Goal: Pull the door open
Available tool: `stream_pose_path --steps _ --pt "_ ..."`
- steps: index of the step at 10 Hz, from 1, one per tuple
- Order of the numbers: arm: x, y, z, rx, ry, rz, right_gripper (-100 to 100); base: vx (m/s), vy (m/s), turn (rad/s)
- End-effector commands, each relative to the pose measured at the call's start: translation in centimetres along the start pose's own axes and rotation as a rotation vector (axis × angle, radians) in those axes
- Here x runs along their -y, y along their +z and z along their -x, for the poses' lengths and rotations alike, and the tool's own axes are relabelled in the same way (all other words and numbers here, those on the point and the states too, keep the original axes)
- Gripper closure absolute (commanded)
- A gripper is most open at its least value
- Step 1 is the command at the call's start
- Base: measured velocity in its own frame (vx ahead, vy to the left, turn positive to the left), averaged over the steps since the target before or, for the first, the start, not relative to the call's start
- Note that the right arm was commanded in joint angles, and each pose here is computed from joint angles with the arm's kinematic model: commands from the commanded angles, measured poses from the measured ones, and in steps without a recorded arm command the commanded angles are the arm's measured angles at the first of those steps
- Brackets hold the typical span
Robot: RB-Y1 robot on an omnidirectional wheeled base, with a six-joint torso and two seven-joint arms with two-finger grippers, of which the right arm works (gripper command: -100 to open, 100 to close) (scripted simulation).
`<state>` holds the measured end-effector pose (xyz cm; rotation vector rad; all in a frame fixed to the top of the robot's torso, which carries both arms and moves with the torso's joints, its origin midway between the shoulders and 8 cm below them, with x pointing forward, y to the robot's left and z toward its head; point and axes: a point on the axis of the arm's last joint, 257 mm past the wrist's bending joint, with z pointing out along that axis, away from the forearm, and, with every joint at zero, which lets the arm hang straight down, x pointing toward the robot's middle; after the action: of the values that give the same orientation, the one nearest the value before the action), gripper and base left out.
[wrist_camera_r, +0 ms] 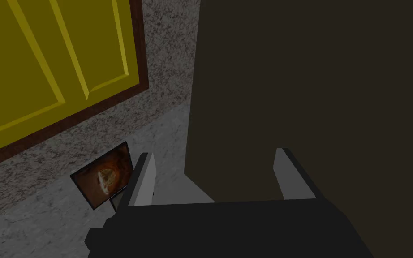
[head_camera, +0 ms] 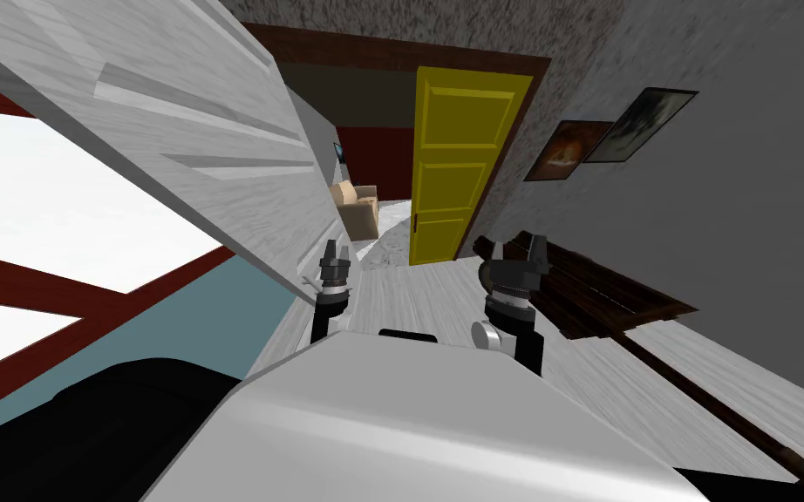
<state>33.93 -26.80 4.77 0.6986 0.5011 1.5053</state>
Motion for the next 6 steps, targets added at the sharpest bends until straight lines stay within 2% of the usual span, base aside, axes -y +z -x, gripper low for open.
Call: stream_pose_path --steps 1,2,5,6 --pt "1.0 -0.57 0.4 0.005 0.043 -0.018 -100 0.066 0.008 0.180" --pt "1.5 -0.91 0.6 0.010 0.068 -0.028 -100 0.113 -0.022 0.236" --pt "3.2 -1.96 1.4 0.026 0.139 -0.056 -100 0.112 -0.006 0.142" --pt "3.9 -2.50 1.7 0.036 0.173 -0.069 -100 0.121 0.010 0.221"
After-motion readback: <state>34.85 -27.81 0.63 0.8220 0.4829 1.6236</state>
